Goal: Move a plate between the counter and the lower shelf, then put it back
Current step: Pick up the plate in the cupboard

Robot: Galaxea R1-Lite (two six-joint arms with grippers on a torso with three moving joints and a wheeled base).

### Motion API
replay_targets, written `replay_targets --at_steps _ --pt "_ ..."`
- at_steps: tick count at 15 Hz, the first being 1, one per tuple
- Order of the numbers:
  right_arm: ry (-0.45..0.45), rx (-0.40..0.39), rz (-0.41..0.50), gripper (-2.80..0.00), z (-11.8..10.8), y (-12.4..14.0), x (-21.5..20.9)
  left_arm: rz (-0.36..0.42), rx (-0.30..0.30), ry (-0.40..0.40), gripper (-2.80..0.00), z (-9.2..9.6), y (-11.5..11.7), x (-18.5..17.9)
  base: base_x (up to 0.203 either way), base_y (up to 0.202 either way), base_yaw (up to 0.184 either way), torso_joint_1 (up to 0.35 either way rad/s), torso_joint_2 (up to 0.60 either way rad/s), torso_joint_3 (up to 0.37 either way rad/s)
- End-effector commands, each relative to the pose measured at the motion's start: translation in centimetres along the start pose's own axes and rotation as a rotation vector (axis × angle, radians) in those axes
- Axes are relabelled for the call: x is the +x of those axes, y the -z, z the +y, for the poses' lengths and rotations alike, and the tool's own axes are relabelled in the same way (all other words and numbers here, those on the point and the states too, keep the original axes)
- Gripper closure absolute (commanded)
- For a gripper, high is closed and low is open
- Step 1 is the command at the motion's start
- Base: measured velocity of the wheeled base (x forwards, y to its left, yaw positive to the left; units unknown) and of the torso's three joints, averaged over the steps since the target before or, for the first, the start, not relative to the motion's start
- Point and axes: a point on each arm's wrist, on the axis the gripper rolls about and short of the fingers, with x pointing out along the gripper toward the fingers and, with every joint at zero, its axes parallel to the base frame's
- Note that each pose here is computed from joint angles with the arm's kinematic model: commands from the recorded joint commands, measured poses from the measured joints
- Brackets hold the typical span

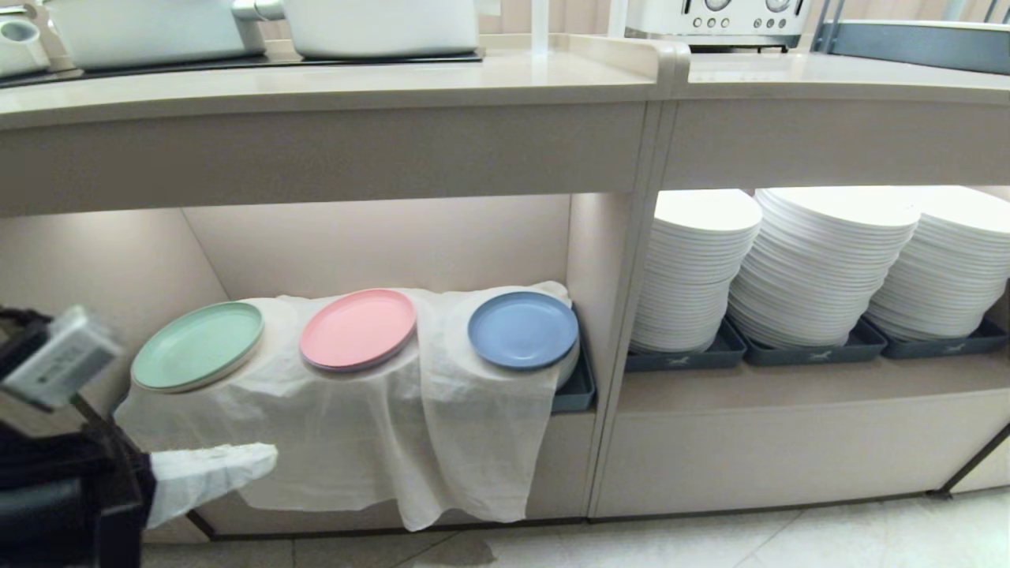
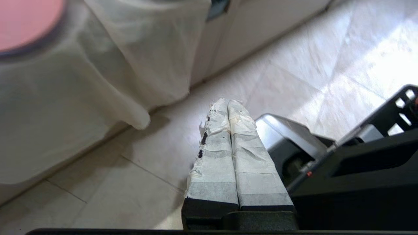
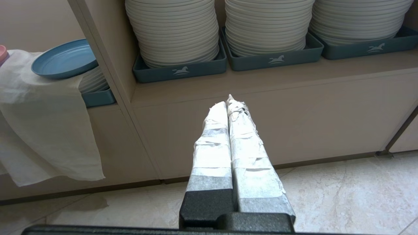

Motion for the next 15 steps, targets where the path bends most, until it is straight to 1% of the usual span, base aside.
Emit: replay_targets --at_steps 1,3,5,6,8,10,13,15 --pt "0.0 0.0 0.0 0.0 0.0 0.0 0.0 0.154 -0.045 0.045 0.0 1.4 -0.3 4.7 0.0 0.0 0.0 0.0 0.0 0.0" --pt "0.0 0.0 0.0 0.0 0.0 0.0 0.0 0.202 -0.053 0.056 0.0 2.3 -0.5 8.3 0.0 0.0 0.0 0.0 0.0 0.0" --pt "-0.001 0.0 0.0 0.0 0.0 0.0 0.0 0.244 -0.084 0.028 0.0 3.0 -0.2 12.0 0.0 0.0 0.0 0.0 0.0 0.0" --pt "0.0 0.0 0.0 0.0 0.0 0.0 0.0 0.261 -0.116 0.008 0.0 2.9 0.0 13.6 0.0 0.0 0.0 0.0 0.0 0.0" --pt "0.0 0.0 0.0 0.0 0.0 0.0 0.0 0.303 -0.206 -0.049 0.0 2.6 0.4 16.5 0.0 0.0 0.0 0.0 0.0 0.0" --pt "0.0 0.0 0.0 0.0 0.0 0.0 0.0 0.335 -0.262 -0.122 0.0 2.6 0.9 18.7 0.0 0.0 0.0 0.0 0.0 0.0" --pt "0.0 0.0 0.0 0.0 0.0 0.0 0.0 0.302 -0.368 -0.188 0.0 2.4 -0.2 21.3 0.0 0.0 0.0 0.0 0.0 0.0" --pt "0.0 0.0 0.0 0.0 0.0 0.0 0.0 0.281 -0.412 -0.245 0.0 2.1 -0.7 23.2 0.0 0.0 0.0 0.0 0.0 0.0"
